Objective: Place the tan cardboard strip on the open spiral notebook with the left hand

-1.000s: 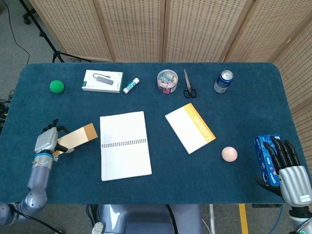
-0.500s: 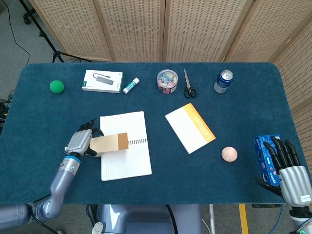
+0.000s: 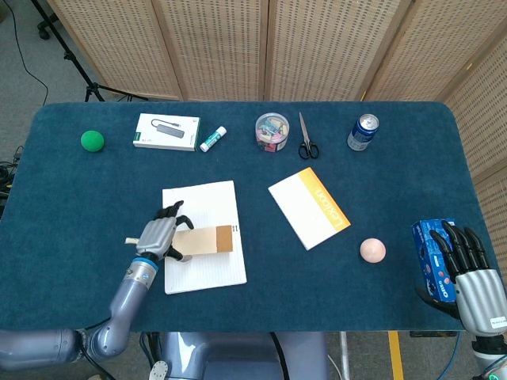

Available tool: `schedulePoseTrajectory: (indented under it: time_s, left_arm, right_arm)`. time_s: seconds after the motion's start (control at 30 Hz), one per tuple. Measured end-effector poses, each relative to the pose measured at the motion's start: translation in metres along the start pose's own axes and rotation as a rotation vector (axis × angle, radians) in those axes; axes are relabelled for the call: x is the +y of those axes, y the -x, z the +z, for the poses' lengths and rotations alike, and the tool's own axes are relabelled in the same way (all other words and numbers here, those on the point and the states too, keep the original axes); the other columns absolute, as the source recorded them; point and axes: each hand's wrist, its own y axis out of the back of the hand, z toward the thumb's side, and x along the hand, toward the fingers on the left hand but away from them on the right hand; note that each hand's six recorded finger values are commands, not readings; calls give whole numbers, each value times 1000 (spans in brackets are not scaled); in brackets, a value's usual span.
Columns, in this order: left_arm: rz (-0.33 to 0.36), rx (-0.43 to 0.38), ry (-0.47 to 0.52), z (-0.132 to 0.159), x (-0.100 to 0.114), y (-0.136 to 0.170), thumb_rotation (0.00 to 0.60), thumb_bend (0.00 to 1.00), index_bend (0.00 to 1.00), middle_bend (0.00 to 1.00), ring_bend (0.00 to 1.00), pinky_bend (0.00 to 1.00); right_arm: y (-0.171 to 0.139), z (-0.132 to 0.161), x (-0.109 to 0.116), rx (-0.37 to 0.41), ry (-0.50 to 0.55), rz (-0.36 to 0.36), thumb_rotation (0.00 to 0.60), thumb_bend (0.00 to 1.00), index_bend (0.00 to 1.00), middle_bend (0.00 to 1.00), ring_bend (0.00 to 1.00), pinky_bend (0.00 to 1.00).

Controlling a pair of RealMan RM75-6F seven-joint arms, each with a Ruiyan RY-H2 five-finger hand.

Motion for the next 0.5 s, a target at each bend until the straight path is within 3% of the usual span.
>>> schedulePoseTrajectory:
  time_s: [0.5]
  left_arm:
    - [-32, 87, -15, 23, -14, 3, 600, 90, 519, 0, 0, 0]
  right_arm:
    - [-1, 2, -2, 6, 0, 10, 600, 0, 0, 0, 0, 0]
